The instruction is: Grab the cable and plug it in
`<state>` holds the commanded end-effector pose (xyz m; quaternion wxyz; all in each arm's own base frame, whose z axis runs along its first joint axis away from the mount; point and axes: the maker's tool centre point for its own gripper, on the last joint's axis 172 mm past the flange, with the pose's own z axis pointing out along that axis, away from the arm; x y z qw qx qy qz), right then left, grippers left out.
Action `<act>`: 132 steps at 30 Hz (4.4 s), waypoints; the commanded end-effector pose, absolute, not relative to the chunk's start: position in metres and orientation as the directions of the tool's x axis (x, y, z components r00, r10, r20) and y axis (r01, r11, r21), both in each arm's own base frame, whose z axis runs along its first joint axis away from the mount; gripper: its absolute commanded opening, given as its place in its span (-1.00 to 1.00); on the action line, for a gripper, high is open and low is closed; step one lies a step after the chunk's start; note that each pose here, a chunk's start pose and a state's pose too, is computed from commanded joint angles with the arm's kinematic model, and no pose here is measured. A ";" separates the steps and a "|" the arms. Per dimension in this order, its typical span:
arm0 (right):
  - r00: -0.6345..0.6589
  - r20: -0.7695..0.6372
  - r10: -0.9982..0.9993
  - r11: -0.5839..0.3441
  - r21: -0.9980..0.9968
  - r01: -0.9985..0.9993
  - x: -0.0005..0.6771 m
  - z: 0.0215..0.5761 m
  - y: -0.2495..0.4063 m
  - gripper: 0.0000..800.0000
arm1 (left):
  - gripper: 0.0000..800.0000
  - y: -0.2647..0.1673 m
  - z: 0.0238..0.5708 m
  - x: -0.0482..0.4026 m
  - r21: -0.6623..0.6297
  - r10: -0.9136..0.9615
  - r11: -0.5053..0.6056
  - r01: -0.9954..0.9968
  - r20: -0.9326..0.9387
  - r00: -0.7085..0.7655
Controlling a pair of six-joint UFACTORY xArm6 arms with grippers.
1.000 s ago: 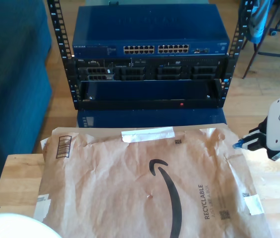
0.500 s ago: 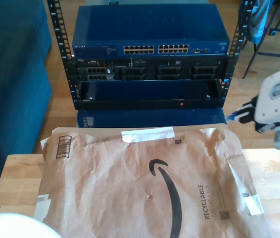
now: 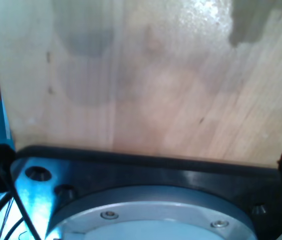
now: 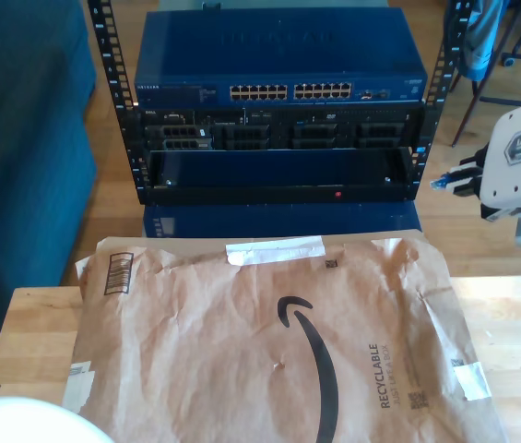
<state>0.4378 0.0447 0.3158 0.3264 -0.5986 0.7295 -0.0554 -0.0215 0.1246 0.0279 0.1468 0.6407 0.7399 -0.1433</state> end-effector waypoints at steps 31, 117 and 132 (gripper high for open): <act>-0.002 -0.242 -0.970 0.191 -0.763 -0.617 0.443 0.287 0.038 -1.00 | 1.00 0.124 0.028 -0.021 -0.024 0.905 0.138 0.990 -0.402 -0.136; 0.157 -0.136 -0.978 0.107 -0.978 -0.177 0.446 0.293 0.146 -1.00 | 1.00 0.124 0.028 -0.021 -0.024 0.905 0.138 0.990 -0.402 -0.136; 0.131 -0.114 -0.985 0.112 -0.993 -0.027 0.450 0.314 0.138 -1.00 | 1.00 0.124 0.028 -0.021 -0.024 0.905 0.138 0.990 -0.402 -0.136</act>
